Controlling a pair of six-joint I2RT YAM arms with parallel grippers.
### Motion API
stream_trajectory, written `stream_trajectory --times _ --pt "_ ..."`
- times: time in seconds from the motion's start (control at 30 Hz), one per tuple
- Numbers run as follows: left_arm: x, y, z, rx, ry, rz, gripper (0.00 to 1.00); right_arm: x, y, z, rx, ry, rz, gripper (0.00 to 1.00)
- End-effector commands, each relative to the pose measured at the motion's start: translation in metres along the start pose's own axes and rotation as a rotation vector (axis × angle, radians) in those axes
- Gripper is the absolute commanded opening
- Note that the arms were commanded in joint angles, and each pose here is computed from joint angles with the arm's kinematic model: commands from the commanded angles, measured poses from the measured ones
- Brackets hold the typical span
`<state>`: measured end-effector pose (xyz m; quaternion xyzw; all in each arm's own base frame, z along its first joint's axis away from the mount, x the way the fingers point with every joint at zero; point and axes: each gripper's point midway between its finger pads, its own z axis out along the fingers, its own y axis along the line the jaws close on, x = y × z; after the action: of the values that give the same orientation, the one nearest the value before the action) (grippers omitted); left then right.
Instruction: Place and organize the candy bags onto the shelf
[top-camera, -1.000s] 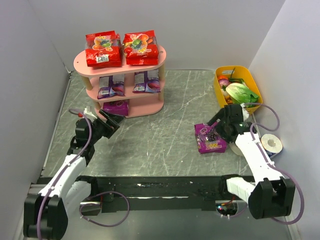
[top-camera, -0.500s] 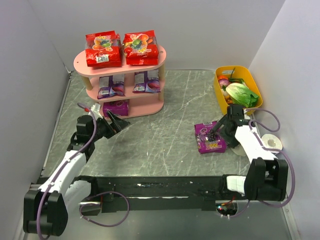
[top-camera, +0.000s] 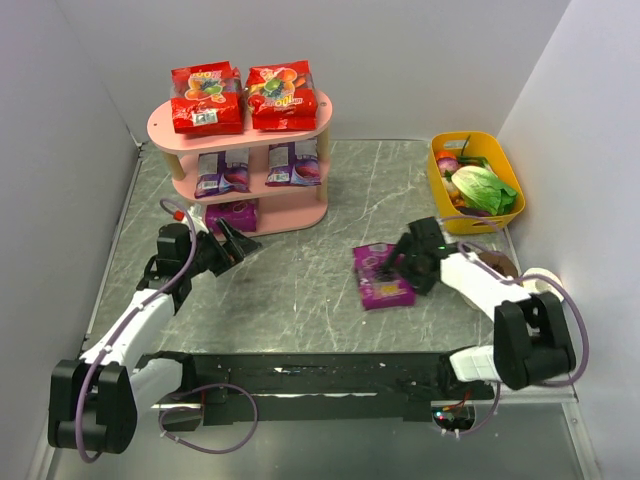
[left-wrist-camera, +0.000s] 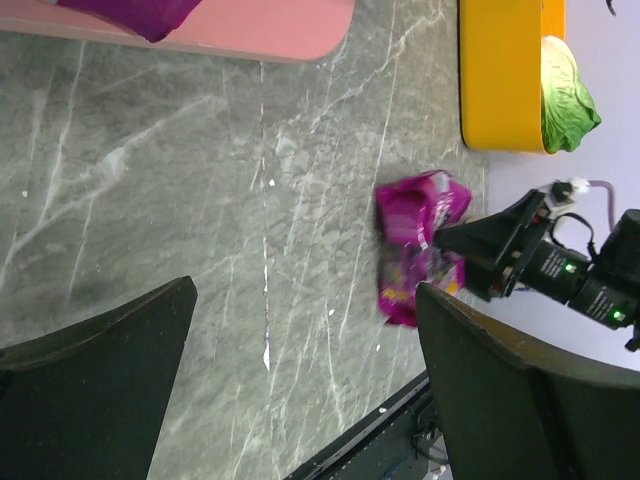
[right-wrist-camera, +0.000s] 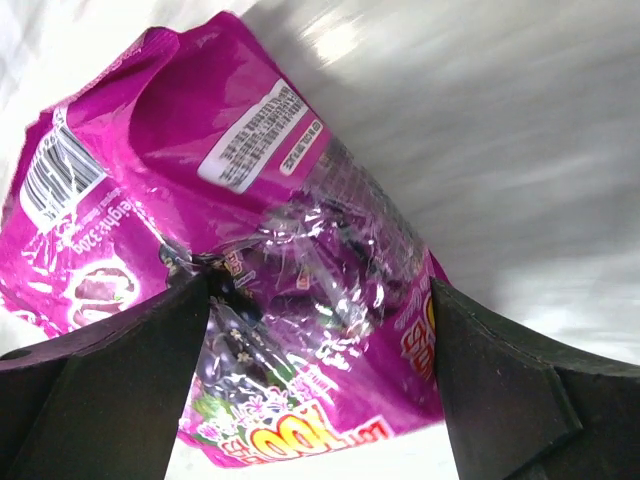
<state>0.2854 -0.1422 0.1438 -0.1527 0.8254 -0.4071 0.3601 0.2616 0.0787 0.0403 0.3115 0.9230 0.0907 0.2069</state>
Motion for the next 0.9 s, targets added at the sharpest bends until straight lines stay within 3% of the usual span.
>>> stream_trajectory --times 0.0,0.13,0.37,0.73,0.87 --pt "-0.012 -0.016 0.001 0.038 -0.017 0.017 0.97 0.06 0.039 0.003 -0.066 0.179 -0.036 0.9" --pt "-0.011 -0.013 0.002 0.028 -0.019 0.002 0.96 0.071 0.066 -0.011 -0.095 0.201 -0.049 0.9" --pt "-0.008 -0.006 0.001 -0.003 -0.016 -0.016 0.97 0.028 0.09 -0.048 -0.146 0.035 -0.115 0.9" --pt "0.002 0.003 -0.001 -0.025 0.001 -0.034 0.98 0.012 0.033 -0.043 0.053 -0.094 -0.183 0.81" --pt "0.007 0.008 0.0 -0.034 0.011 -0.047 0.98 0.017 0.014 -0.032 0.11 -0.083 -0.194 0.76"
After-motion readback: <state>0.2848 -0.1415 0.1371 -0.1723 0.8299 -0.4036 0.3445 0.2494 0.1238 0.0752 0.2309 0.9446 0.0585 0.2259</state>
